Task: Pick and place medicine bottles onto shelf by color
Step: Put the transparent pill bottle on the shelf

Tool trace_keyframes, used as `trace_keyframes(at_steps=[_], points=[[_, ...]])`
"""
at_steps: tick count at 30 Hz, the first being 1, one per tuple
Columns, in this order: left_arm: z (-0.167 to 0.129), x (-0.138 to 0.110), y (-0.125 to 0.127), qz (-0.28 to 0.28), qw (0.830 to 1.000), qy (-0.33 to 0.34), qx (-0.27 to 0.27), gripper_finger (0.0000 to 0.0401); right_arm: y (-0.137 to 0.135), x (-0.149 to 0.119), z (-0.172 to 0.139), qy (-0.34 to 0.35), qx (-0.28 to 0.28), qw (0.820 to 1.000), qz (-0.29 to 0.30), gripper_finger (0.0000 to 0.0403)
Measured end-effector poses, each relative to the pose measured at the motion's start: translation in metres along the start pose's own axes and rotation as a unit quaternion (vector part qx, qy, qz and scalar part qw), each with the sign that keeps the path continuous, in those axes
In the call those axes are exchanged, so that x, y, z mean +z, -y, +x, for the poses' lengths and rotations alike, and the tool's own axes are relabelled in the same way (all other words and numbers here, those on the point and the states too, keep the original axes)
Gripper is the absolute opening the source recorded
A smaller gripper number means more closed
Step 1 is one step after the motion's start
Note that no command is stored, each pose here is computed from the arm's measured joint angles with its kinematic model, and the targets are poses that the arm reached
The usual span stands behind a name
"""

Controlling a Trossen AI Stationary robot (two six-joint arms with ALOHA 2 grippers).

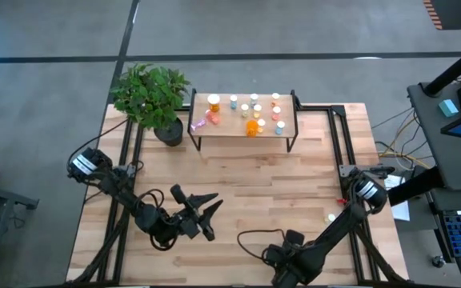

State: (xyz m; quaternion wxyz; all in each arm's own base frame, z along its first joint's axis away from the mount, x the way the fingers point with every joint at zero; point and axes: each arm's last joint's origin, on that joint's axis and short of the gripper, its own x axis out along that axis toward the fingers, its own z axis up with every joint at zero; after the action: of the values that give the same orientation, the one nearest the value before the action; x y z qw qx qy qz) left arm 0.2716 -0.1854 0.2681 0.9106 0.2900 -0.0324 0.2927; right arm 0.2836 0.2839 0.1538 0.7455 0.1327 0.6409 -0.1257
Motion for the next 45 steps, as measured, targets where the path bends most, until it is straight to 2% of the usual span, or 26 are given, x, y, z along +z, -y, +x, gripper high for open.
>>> trace_keyframes(at_steps=[6, 7, 11, 14, 17, 20, 25, 28, 30, 32, 36, 37, 39, 41, 43, 45], points=[[0.000, 0.000, 0.000, 0.000, 1.000, 0.000, 0.000, 0.0098, 0.003, 0.001, -0.006, 0.015, -0.013, 1.000, -0.011, 0.0119], [0.000, 0.000, 0.000, 0.000, 1.000, 0.000, 0.000, 0.0098, 0.003, 0.001, -0.007, 0.018, -0.012, 1.000, -0.013, 0.0116], [-0.001, 0.000, 0.000, -0.001, 1.000, 0.002, -0.002, 0.0098, 0.004, 0.001, -0.009, 0.021, -0.013, 0.999, -0.024, 0.0116], [-0.002, 0.001, 0.001, -0.001, 1.000, 0.003, -0.003, 0.0098, 0.010, 0.000, -0.020, 0.037, -0.036, 0.997, -0.051, 0.0120], [-0.004, 0.002, 0.001, -0.003, 1.000, 0.004, -0.006, 0.0098, 0.021, 0.001, -0.040, 0.086, -0.071, 0.990, -0.085, 0.0136], [-0.004, 0.004, 0.001, -0.009, 1.000, 0.008, -0.008, 0.0098, 0.034, 0.002, -0.060, 0.161, -0.099, 0.973, -0.129, 0.0138], [-0.004, 0.005, 0.001, -0.050, 0.999, 0.011, -0.009, 0.0098, 0.068, 0.005, -0.078, 0.288, -0.107, 0.935, -0.178, 0.0131], [-0.004, 0.005, 0.001, -0.079, 0.997, 0.012, -0.010, 0.0098, 0.093, 0.011, -0.079, 0.358, -0.082, 0.912, -0.185, 0.0131], [-0.003, 0.004, 0.001, -0.085, 0.996, 0.015, -0.010, 0.0098, 0.108, 0.017, -0.079, 0.415, -0.052, 0.888, -0.191, 0.0131], [-0.001, 0.005, 0.000, -0.087, 0.996, 0.026, -0.014, 0.0098, 0.122, 0.025, -0.079, 0.481, -0.014, 0.855, -0.196, 0.0131], [0.009, 0.007, -0.006, -0.144, 0.985, 0.088, -0.046, 0.0100, 0.154, 0.040, -0.083, 0.609, 0.079, 0.761, -0.211, 0.0131], [0.012, 0.006, -0.008, -0.155, 0.982, 0.095, -0.054, 0.0104, 0.160, 0.042, -0.084, 0.632, 0.087, 0.741, -0.210, 0.0131], [0.019, 0.003, -0.009, -0.163, 0.980, 0.089, -0.074, 0.0117, 0.172, 0.042, -0.082, 0.661, 0.079, 0.714, -0.216, 0.0131], [0.030, -0.002, -0.011, -0.179, 0.974, 0.077, -0.111, 0.0138, 0.180, 0.041, -0.080, 0.677, 0.063, 0.700, -0.218, 0.0132], [0.041, -0.008, -0.016, -0.208, 0.960, 0.068, -0.172, 0.0166, 0.185, 0.040, -0.077, 0.685, 0.056, 0.694, -0.215, 0.0132], [0.054, -0.015, -0.023, -0.237, 0.947, 0.047, -0.209, 0.0196, 0.189, 0.040, -0.075, 0.690, 0.051, 0.690, -0.212, 0.0132]])
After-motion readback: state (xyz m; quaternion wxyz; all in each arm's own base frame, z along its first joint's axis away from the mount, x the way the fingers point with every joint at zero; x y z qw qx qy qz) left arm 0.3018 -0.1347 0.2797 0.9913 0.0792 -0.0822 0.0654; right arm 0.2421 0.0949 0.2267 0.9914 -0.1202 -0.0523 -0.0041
